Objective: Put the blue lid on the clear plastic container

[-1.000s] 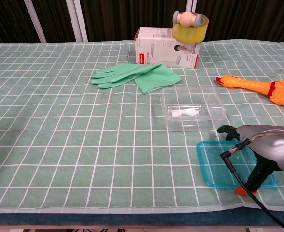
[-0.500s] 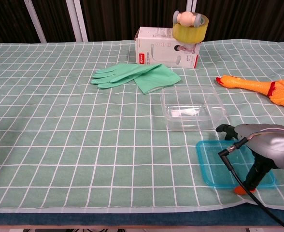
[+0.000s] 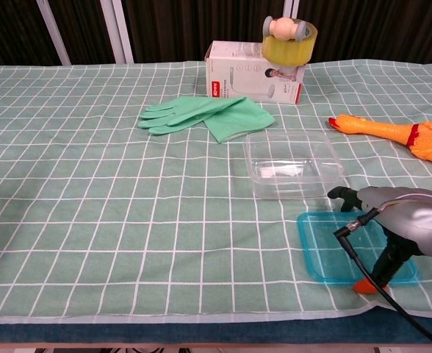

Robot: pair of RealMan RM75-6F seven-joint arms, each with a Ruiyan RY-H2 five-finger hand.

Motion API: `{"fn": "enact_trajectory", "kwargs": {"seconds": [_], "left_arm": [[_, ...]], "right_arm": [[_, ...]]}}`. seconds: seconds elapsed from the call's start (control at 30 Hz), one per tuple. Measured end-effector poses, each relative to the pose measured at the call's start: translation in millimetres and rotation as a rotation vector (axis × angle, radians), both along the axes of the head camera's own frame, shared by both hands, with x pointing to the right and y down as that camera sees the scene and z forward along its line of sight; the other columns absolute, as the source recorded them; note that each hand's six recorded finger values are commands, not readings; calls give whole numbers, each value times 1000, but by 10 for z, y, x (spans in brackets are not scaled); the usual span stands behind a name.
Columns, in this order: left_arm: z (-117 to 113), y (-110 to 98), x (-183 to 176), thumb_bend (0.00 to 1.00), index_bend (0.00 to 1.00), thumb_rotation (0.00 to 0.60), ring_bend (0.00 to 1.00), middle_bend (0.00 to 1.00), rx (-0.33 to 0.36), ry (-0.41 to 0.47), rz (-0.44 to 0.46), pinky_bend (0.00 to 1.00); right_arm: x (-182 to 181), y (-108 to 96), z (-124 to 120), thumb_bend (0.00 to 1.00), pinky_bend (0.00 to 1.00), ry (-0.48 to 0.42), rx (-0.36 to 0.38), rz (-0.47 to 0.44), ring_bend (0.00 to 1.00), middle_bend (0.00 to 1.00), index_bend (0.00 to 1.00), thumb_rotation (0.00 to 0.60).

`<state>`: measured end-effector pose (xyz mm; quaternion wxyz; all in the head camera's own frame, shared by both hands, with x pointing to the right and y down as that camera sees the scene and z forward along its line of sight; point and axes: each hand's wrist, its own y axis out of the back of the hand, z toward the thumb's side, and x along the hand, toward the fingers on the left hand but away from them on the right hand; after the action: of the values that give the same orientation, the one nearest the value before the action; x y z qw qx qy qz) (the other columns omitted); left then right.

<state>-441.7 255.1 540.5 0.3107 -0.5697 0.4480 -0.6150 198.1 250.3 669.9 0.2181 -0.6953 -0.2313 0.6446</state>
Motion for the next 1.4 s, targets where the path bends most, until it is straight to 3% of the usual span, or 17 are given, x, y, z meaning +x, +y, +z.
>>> {"fn": "enact_trajectory", "kwargs": {"seconds": [0.97, 1.4], "left_arm": [[-9, -12, -10, 762, 98, 600, 0, 0, 4, -1, -5, 0], [-10, -12, -8, 762, 98, 600, 0, 0, 5, -2, -4, 0]], "right_arm": [[51, -66, -175, 216, 0, -41, 33, -12, 0, 361, 0, 600], [252, -218, -534, 216, 0, -41, 87, 14, 0, 366, 0, 600]]}}
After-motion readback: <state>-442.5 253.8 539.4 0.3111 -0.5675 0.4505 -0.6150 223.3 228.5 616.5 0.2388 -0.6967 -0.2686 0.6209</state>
